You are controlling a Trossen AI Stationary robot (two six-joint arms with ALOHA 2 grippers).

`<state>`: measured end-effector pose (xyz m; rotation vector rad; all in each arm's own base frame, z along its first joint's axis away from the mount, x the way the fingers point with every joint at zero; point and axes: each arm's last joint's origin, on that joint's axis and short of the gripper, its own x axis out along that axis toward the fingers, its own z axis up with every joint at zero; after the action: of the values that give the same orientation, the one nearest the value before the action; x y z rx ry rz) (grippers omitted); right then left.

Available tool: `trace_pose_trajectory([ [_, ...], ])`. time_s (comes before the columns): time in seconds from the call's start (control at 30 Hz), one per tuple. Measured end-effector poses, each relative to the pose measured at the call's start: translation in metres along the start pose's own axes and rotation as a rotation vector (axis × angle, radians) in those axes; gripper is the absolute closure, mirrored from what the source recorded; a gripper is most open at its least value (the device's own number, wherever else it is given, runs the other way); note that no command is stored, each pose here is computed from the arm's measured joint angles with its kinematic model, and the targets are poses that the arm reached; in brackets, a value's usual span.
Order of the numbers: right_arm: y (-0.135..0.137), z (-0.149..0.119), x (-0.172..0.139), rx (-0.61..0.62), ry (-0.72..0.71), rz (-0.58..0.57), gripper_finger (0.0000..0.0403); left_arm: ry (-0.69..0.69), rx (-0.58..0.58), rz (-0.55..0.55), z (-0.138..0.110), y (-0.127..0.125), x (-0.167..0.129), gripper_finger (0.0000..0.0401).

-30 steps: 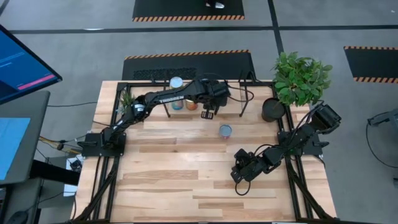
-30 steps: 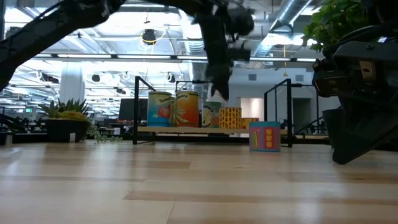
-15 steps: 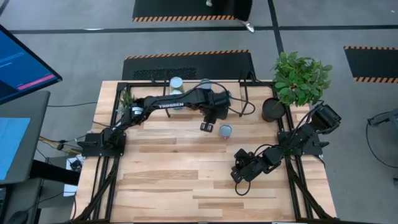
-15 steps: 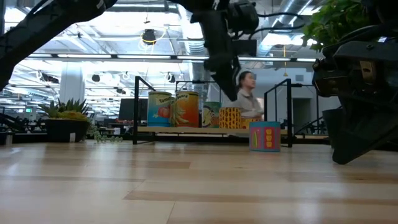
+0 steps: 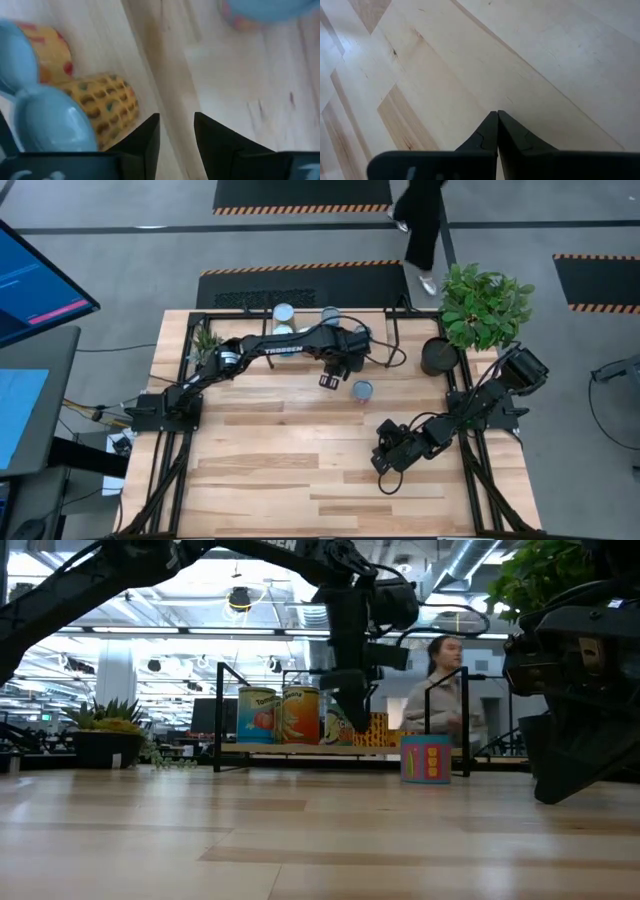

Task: Pick and place cans onto a shelf
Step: Put the canned peppers on the shelf

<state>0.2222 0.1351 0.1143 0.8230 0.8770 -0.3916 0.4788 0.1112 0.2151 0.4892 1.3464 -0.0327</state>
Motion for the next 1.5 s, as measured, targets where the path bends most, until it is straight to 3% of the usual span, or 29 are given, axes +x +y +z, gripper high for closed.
trace_pose_trajectory([
  [0.6, 0.001, -0.003, -0.001, -0.005, 0.007, 0.007, 0.0375, -0.027, -0.010, 0.166, -0.004, 0.027, 0.003, 0.0289],
  [1.5, 0.001, -0.003, -0.001, -0.007, 0.007, 0.007, 0.0376, -0.068, -0.057, 0.271, -0.018, 0.063, 0.009, 0.0289],
])
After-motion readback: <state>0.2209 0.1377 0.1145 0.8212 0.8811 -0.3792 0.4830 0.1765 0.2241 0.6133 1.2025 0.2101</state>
